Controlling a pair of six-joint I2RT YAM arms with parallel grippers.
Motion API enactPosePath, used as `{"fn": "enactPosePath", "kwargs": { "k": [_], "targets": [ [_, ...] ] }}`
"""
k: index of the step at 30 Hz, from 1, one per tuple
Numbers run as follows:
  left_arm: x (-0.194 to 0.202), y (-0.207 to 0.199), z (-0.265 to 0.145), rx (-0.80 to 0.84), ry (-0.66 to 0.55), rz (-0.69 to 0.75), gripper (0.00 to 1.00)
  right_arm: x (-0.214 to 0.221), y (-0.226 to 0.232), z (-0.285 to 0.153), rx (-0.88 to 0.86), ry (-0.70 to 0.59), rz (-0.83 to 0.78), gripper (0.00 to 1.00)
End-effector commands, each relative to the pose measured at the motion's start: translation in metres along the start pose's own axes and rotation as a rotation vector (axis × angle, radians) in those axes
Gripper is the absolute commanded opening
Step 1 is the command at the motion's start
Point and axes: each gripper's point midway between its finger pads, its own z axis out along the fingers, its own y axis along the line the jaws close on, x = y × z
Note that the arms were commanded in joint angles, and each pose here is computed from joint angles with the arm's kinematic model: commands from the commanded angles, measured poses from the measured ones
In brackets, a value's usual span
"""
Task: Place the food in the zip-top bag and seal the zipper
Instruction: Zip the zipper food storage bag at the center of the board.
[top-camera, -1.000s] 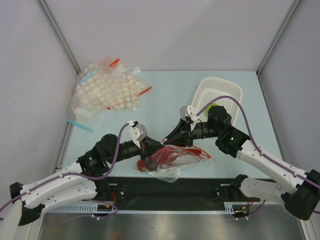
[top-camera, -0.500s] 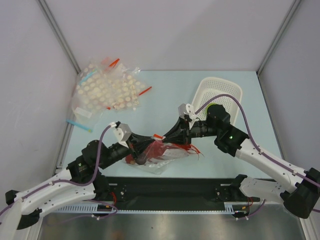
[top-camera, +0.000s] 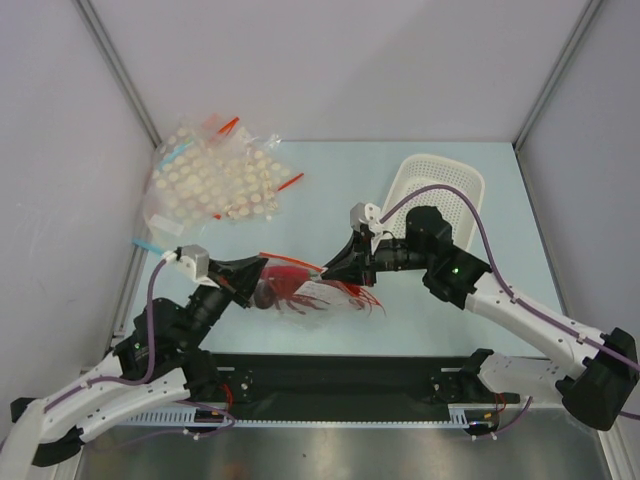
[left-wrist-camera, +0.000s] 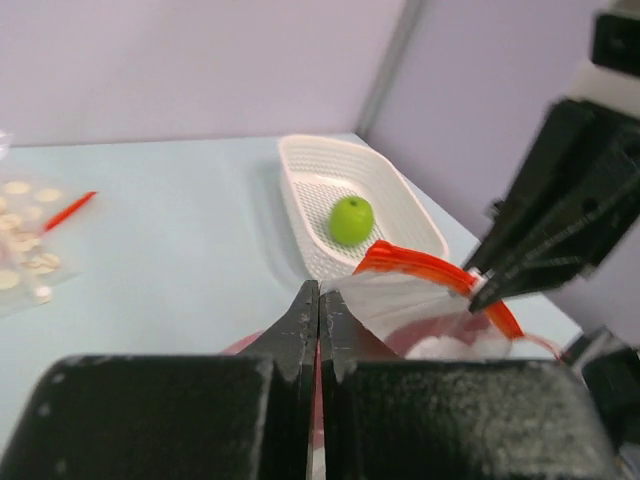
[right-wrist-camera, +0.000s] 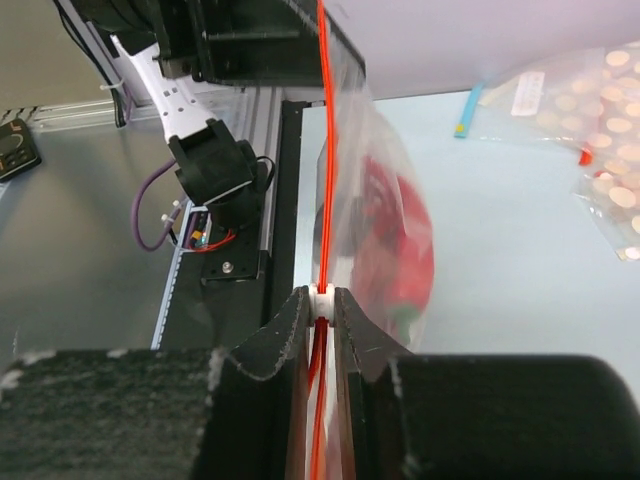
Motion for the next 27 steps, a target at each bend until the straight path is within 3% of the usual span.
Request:
{"fn": "enactPosePath", "kwargs": {
  "k": [1, 2, 5, 9, 27],
  "targets": [
    [-0.025, 0.054, -0.009, -0.319, -0.117, -0.086, 0.00, -0.012, -0.003, -0.001, 0.022, 0.001, -0.007, 0.00],
    [-0.023, 0.073, -0.017, -0.430, -0.112, -0.077, 0.00, -0.014, -0.005, -0.001, 0.031, 0.000, -0.006, 0.00],
    [-0.022, 0.095, -0.030, -0.566, -0.120, -0.095, 0.00, -0.008, -0.009, -0.001, 0.053, 0.025, 0.018, 0.00],
    [-0.022, 0.110, -0.042, -0.667, -0.136, -0.113, 0.00, -0.006, -0.013, 0.000, 0.070, 0.042, 0.032, 0.00],
    [-0.027, 0.145, -0.085, -0.895, -0.212, -0.188, 0.00, 0.009, -0.025, 0.002, 0.118, 0.125, 0.080, 0.00]
  ]
}}
